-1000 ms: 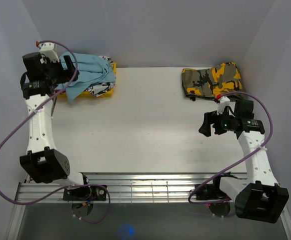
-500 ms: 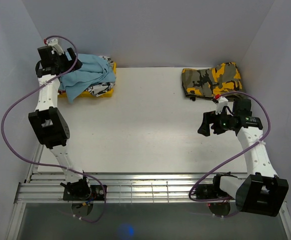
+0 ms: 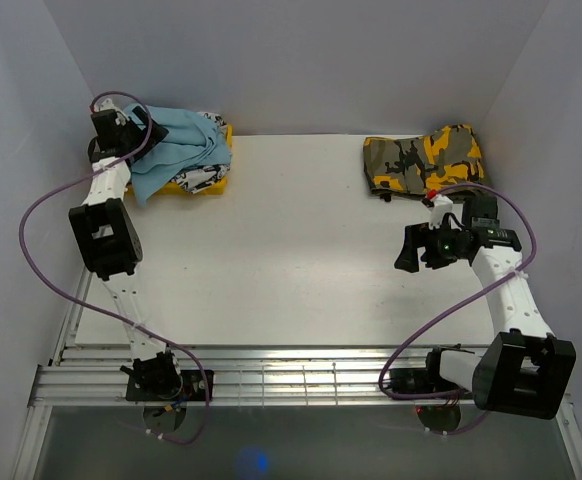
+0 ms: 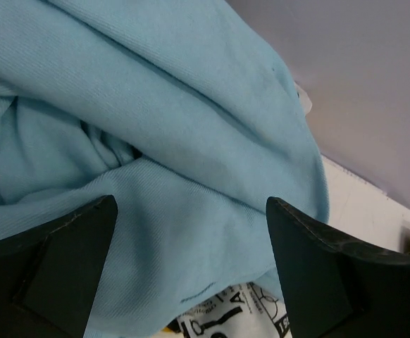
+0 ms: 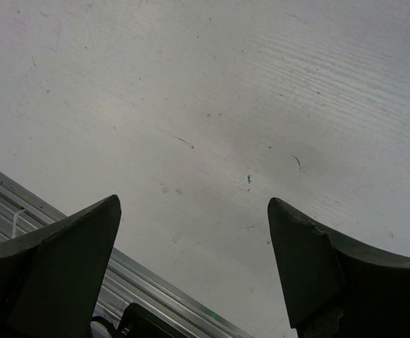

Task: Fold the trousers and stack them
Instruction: Grab the trousers from the pile

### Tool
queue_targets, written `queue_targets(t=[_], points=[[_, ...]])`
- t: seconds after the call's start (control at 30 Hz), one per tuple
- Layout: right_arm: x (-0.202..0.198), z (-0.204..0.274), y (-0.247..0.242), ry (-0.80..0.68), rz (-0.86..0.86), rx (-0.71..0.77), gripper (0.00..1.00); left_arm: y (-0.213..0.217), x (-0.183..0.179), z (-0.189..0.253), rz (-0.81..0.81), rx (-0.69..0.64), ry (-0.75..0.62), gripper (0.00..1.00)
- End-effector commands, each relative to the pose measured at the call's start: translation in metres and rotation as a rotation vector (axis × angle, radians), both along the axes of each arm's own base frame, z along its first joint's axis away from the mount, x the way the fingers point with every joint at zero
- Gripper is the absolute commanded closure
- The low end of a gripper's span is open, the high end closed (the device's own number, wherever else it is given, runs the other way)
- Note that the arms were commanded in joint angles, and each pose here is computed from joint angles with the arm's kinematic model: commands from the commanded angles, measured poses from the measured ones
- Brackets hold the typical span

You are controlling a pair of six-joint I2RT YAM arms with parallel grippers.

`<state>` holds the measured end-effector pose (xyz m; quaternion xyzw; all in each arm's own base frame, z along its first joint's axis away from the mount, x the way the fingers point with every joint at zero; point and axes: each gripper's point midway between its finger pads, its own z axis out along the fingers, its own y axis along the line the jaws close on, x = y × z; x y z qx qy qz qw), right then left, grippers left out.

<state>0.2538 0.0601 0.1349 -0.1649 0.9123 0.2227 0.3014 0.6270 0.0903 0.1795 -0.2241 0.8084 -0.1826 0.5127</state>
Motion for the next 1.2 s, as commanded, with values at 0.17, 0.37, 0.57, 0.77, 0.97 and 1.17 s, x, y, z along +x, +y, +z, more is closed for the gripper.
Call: queue_targets(t=[0.17,0.37,0.57,0.77,0.97,1.17], points=[[0.011,0.003,-0.007,0.014,-0.016,-0.029,0.10,0.007,0.045,0.017,0.028,-0.077,-0.194,0.02],[0.010,-0.003,-0.010,0.034,-0.024,-0.042,0.10,-0.004,0.056,0.034,-0.051,-0.126,-0.305,0.02],[0.011,-0.005,-0.011,0.044,-0.030,-0.048,0.10,-0.008,0.069,0.050,-0.094,-0.126,-0.389,0.14],[0.014,-0.005,-0.014,0.052,-0.035,-0.058,0.10,-0.018,0.075,0.056,-0.171,-0.148,-0.451,0.59],[0.016,-0.001,-0.013,0.049,-0.031,-0.052,0.10,-0.040,0.059,0.134,-0.315,-0.134,-0.602,1.00],[0.015,0.006,-0.010,0.019,-0.023,-0.042,0.10,-0.060,0.012,0.250,-0.403,-0.100,-0.773,1.00]])
